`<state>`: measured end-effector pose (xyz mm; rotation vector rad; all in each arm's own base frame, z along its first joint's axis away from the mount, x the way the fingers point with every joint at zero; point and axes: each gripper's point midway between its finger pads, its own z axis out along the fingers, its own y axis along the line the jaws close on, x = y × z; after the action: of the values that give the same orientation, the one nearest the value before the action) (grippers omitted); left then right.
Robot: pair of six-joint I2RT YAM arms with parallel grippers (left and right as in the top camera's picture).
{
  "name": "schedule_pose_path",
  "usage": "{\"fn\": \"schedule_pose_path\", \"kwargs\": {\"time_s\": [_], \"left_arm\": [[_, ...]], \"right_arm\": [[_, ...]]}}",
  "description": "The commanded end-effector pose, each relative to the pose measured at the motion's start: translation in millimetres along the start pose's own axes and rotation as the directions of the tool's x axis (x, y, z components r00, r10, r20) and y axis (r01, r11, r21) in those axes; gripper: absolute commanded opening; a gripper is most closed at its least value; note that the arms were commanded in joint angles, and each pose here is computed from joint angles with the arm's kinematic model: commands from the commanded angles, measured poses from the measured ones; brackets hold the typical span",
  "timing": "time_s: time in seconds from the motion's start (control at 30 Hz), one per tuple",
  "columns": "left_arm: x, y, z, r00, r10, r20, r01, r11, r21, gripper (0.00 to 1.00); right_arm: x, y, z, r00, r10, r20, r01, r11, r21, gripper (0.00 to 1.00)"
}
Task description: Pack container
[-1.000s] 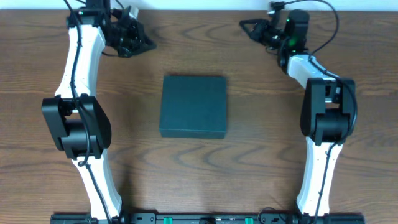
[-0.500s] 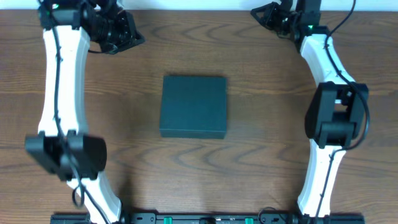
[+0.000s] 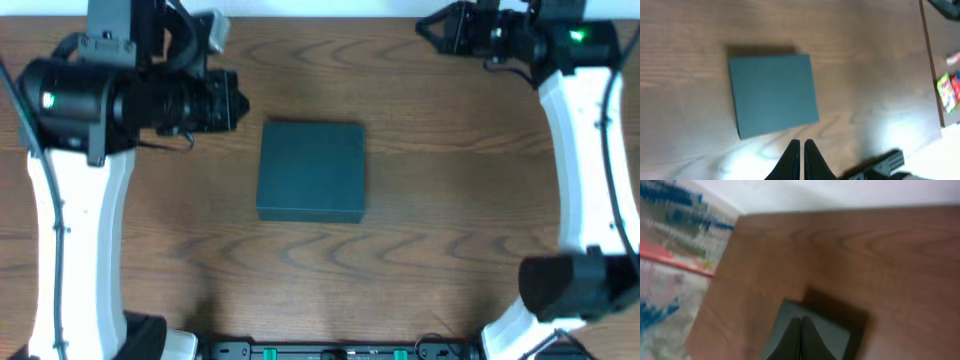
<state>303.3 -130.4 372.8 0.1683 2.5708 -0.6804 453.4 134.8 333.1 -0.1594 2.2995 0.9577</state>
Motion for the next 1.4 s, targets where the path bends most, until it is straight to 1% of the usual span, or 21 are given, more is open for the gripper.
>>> {"fn": "schedule_pose_path", "kwargs": {"time_s": [0.0, 0.13, 0.3, 0.5, 0.7, 0.73, 0.77, 0.8, 0.83, 0.87, 0.9, 0.93, 0.97, 1.0, 1.03, 1.37], "left_arm": [[17.4, -23.1, -22.9, 0.996, 0.088, 0.027, -0.089, 0.996, 0.022, 0.06], [43.0, -41.8, -42.6, 0.988, 0.152, 0.032, -0.153, 0.988, 0.026, 0.06], [76.5, -55.8, -72.3, 0.981, 0.18, 0.072, -0.181, 0.984, 0.001, 0.06], [113.9, -51.2, -98.8, 0.974, 0.191, 0.123, -0.191, 0.982, -0.011, 0.06], [148.8, -32.0, -98.7, 0.976, 0.159, 0.15, -0.161, 0.987, 0.005, 0.06], [154.4, -28.2, -95.9, 0.976, 0.15, 0.158, -0.154, 0.988, 0.009, 0.06], [158.6, -25.3, -93.1, 0.975, 0.148, 0.164, -0.153, 0.988, 0.013, 0.06], [162.2, -22.6, -90.6, 0.975, 0.148, 0.167, -0.152, 0.988, 0.013, 0.06], [166.3, -19.6, -88.3, 0.975, 0.147, 0.167, -0.152, 0.988, 0.013, 0.06], [170.4, -16.8, -86.1, 0.976, 0.147, 0.162, -0.151, 0.989, 0.011, 0.06], [173.4, -14.8, -84.6, 0.977, 0.146, 0.156, -0.149, 0.989, 0.009, 0.21], [176.1, -13.0, -83.1, 0.978, 0.145, 0.148, -0.147, 0.989, 0.006, 0.48], [178.1, -13.1, -82.0, 0.981, 0.136, 0.137, -0.138, 0.99, 0.011, 0.95], [178.9, -14.2, -81.3, 0.986, 0.107, 0.131, -0.11, 0.994, 0.021, 0.95], [178.7, -14.1, -81.3, 0.986, 0.104, 0.131, -0.108, 0.994, 0.021, 0.95], [178.7, -14.0, -81.3, 0.986, 0.104, 0.131, -0.108, 0.994, 0.02, 0.95]], "right_arm": [[13.6, 20.6, -31.0, 0.993, -0.117, -0.006, 0.117, 0.989, 0.086, 0.01], [42.7, 44.8, -57.5, 0.986, -0.155, -0.053, 0.159, 0.984, 0.082, 0.02], [86.0, 67.2, -79.2, 0.98, -0.184, -0.079, 0.188, 0.98, 0.057, 0.02], [147.8, 64.4, -93.3, 0.976, -0.211, -0.058, 0.214, 0.976, 0.045, 0.02], [204.1, 50.8, -98.8, 0.974, -0.221, -0.044, 0.223, 0.974, 0.044, 0.02], [212.0, 48.1, -98.9, 0.974, -0.22, -0.045, 0.222, 0.974, 0.046, 0.08], [218.1, 43.3, -98.6, 0.976, -0.211, -0.05, 0.214, 0.975, 0.061, 0.24], [222.7, 39.1, -98.2, 0.98, -0.192, -0.056, 0.196, 0.978, 0.075, 0.59], [227.1, 35.4, -97.4, 0.984, -0.165, -0.062, 0.17, 0.982, 0.087, 0.99], [230.3, 32.3, -96.1, 0.986, -0.149, -0.069, 0.155, 0.983, 0.094, 0.99], [232.8, 30.7, -94.9, 0.987, -0.143, -0.077, 0.15, 0.984, 0.095, 0.99], [235.3, 28.5, -93.5, 0.987, -0.138, -0.086, 0.146, 0.985, 0.097, 0.99], [236.9, 27.0, -92.1, 0.987, -0.133, -0.092, 0.142, 0.985, 0.098, 0.99], [238.5, 25.4, -90.6, 0.987, -0.127, -0.099, 0.137, 0.986, 0.099, 0.99], [238.5, 24.7, -89.7, 0.987, -0.125, -0.103, 0.135, 0.986, 0.1, 0.99], [238.7, 24.5, -89.5, 0.987, -0.124, -0.104, 0.134, 0.986, 0.1, 0.99]]}}
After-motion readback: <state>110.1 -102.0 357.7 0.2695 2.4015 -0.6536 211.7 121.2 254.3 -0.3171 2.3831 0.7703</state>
